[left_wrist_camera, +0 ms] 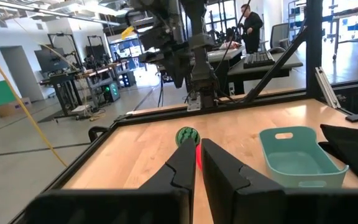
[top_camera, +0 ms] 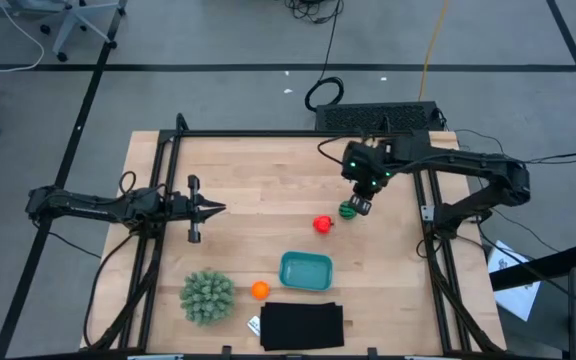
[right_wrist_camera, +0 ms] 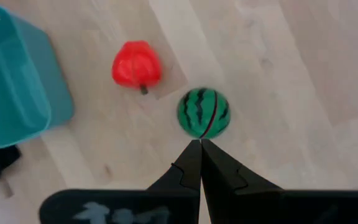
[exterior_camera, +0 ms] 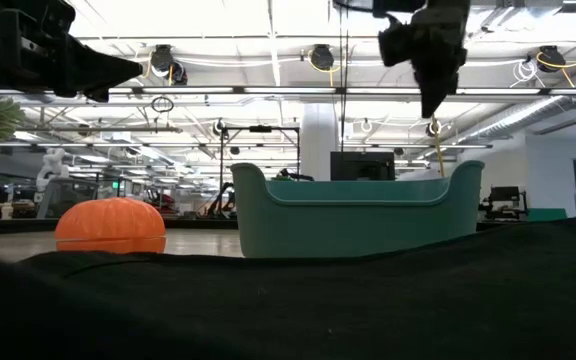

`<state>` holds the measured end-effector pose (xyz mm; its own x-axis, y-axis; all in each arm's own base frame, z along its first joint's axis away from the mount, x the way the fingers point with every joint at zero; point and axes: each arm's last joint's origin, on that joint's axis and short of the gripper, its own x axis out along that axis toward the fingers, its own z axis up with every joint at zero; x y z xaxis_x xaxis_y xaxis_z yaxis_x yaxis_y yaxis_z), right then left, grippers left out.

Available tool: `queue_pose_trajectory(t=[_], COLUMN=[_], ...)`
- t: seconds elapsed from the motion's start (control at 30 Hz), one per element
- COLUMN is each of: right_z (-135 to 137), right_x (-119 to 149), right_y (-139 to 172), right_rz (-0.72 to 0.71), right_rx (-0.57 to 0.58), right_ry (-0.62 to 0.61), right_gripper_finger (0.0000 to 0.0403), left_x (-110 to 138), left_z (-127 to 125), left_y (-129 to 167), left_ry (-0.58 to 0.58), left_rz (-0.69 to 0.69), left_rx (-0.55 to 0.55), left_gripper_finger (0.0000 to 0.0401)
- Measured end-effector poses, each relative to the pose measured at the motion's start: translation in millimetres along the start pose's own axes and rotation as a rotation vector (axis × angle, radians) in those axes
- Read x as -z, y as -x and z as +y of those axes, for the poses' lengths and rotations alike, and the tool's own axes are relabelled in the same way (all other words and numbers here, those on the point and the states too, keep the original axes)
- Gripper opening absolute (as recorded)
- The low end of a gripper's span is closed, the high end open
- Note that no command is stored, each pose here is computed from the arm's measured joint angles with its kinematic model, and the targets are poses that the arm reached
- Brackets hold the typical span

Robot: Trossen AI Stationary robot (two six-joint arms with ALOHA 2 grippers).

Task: Pick and placing Produce into tupperware
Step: Put the green watermelon into the blue bin

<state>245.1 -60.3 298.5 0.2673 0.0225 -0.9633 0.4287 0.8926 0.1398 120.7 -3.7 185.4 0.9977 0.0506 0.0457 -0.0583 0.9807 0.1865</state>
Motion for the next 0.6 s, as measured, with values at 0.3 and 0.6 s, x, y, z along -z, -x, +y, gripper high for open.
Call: queue_pose_trajectory(t=[0.3,0.6], right_z=[-6.4,-20.9], right_x=[-10.7,-14.6], right_y=[-15.8,-15.6], right_rz=[0.104,0.096], right_rx=[-0.086,-0.081], right_ry=[-0.024,-0.156], right_gripper_finger=[0.0000,0.0000], left_x=[1.1,2.5], left_z=[-0.2,-0.5], left_y=[0.0,0.0], left_ry=[0.017,0.015], left_rz=[0.011,0.026], left_rx=[0.002,0.005], left_gripper_finger=[0.0031,0.0031])
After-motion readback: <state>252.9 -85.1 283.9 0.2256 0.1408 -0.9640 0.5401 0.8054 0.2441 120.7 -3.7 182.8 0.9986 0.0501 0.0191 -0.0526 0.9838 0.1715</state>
